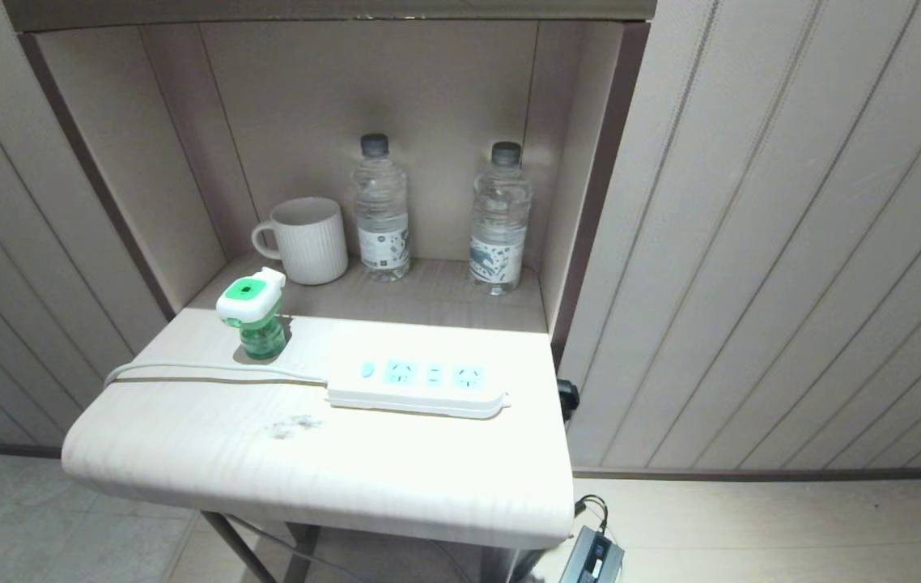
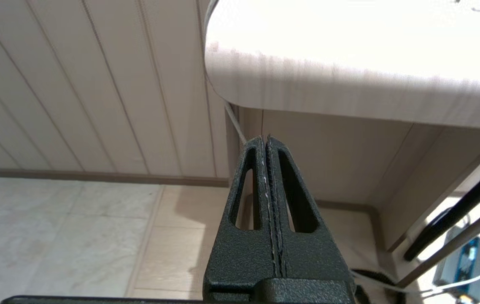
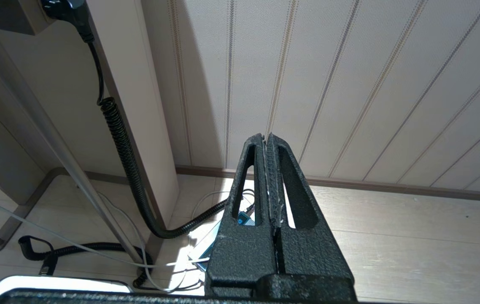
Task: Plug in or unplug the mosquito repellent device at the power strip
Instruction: Pick up the mosquito repellent liquid
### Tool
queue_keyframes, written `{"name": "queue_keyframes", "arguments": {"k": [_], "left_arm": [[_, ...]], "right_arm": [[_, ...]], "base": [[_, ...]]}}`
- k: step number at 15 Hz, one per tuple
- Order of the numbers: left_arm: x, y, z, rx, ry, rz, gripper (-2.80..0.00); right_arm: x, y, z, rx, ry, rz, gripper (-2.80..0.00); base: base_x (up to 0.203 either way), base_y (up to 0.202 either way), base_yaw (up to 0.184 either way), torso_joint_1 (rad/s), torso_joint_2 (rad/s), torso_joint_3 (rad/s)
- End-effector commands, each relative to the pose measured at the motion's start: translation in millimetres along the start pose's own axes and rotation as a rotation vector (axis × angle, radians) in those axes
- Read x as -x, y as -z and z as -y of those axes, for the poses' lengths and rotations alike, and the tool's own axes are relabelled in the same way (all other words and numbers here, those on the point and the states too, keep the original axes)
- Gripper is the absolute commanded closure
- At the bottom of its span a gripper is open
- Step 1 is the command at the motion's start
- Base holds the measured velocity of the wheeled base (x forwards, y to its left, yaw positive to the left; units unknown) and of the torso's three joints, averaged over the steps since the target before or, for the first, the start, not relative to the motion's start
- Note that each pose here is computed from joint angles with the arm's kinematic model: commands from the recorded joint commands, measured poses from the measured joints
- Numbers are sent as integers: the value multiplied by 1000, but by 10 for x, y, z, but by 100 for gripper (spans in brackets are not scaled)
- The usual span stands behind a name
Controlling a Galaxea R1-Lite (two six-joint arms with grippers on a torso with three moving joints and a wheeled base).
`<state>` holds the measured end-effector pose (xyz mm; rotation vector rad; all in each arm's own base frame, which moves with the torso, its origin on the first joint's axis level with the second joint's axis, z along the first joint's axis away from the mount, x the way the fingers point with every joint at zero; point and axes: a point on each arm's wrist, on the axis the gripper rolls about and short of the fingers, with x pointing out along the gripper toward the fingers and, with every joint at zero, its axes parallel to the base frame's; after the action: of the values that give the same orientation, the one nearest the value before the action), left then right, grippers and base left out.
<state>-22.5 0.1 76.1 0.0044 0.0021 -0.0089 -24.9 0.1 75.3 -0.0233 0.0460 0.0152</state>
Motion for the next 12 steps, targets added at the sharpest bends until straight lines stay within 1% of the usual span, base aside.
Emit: {"name": "queue_keyframes", "arguments": {"k": [1, 7, 9, 12], "left_arm": [[3, 6, 0, 6, -1, 2, 0], [3, 6, 0, 3, 0, 2, 0], [2, 6, 0, -11, 0, 1, 0], [2, 6, 1, -6, 2, 1, 0]], "right_arm": [[0, 0, 0, 1, -1, 0, 0], [0, 1, 0, 0, -1, -1, 0], [0, 1, 0, 0, -1, -1, 0], [0, 0, 0, 0, -1, 0, 0]], "base": [[0, 0, 0, 0, 0, 0], [0, 0, 0, 0, 0, 0], [0, 0, 0, 0, 0, 0], [0, 0, 0, 0, 0, 0]]}}
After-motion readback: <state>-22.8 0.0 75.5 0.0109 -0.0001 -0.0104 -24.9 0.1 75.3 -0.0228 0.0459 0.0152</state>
